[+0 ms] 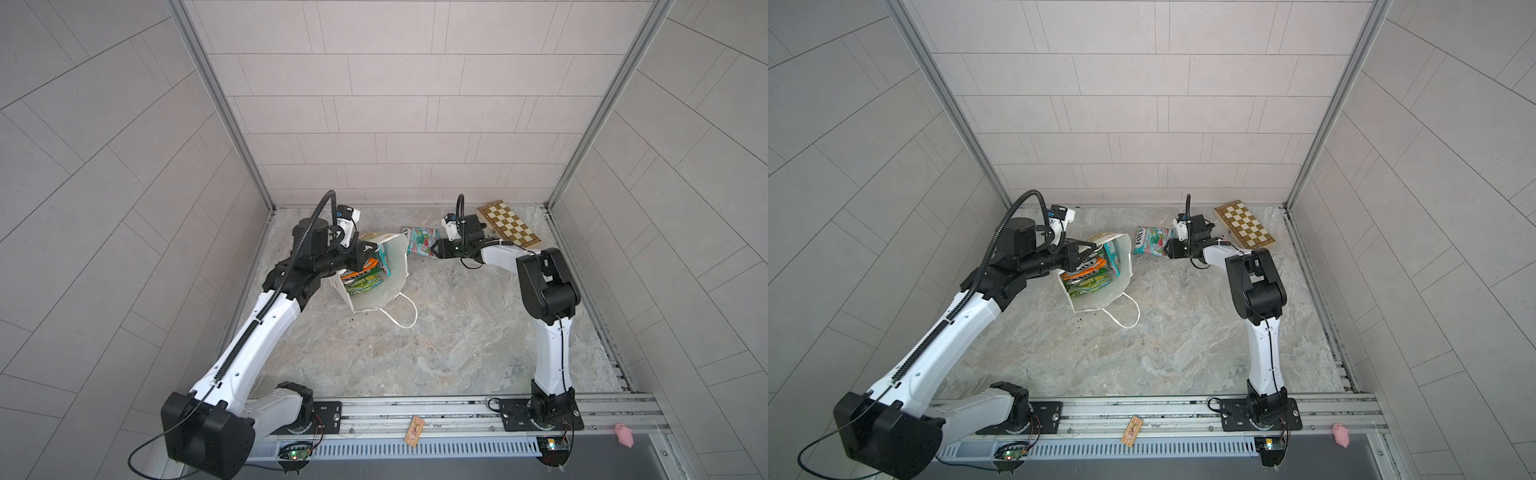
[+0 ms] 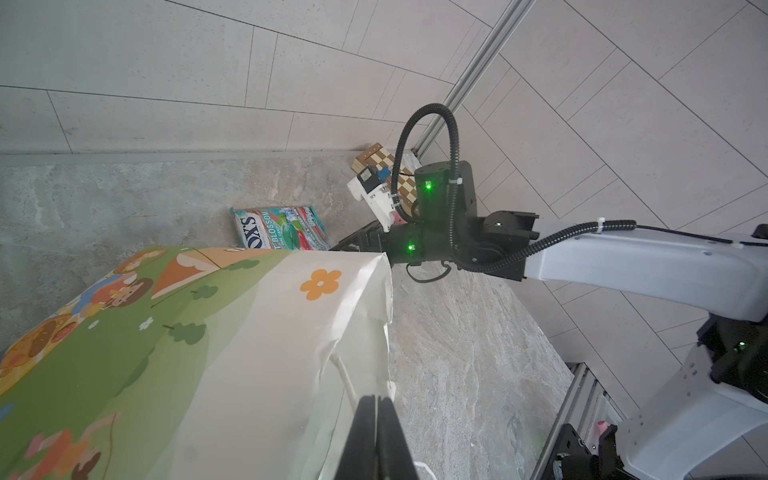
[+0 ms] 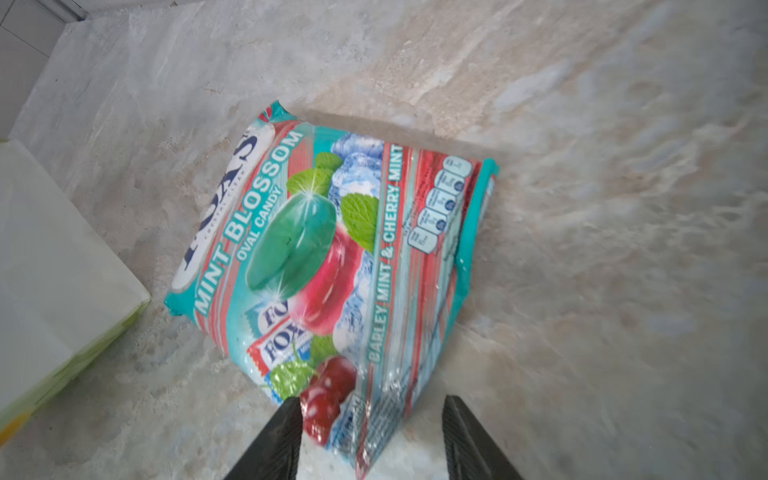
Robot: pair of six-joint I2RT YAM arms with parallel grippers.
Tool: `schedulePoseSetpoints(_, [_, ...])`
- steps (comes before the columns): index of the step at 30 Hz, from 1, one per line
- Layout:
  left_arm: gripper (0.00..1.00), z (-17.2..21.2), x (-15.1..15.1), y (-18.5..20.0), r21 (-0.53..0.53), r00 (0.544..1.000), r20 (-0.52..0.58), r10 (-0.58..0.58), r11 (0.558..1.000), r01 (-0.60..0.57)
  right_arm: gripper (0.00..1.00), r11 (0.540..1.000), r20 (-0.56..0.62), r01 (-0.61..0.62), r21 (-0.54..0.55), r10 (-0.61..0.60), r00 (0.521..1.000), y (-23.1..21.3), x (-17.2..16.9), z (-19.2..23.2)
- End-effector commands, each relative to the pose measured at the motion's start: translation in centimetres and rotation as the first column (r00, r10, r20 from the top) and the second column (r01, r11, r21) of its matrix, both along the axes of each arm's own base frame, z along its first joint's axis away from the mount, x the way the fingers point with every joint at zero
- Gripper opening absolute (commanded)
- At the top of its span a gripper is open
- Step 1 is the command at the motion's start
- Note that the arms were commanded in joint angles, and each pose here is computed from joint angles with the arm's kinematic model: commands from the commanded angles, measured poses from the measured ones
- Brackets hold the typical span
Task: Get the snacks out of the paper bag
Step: 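Move the right gripper back toward the bag opening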
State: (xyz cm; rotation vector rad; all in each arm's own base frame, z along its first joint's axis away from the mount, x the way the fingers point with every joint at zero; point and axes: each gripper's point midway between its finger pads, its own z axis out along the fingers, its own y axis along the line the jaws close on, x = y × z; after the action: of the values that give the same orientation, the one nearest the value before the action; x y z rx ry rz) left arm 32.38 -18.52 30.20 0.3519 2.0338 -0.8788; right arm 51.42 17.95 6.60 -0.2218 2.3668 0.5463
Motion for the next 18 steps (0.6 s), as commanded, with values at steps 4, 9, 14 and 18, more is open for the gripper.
schedulePoseSetpoints(4, [0.00,0.1,-0.2,-0.2,0.003,1.000,0.016,-0.015,1.000,0.015,0.58,1.000,0.207,0.013,-0.002,-0.012,0.978,-0.8,-1.8,7.8])
schedulePoseSetpoints(9, [0.00,0.0,-0.1,-0.1,0.004,1.000,0.013,-0.009,1.000,0.009,0.58,0.999,0.292,-0.041,0.017,0.034,0.956,0.5,-6.1,11.7])
schedulePoseSetpoints(14, [0.00,0.0,0.0,-0.1,0.003,1.000,0.012,-0.003,1.000,0.003,0.58,0.992,0.379,-0.124,0.023,0.106,0.919,3.3,-10.7,15.5])
schedulePoseSetpoints(18, [0.00,0.1,-0.1,0.0,0.003,1.000,0.015,-0.002,1.000,0.002,0.59,0.978,0.426,-0.207,0.005,0.186,0.885,6.2,-14.5,17.9])
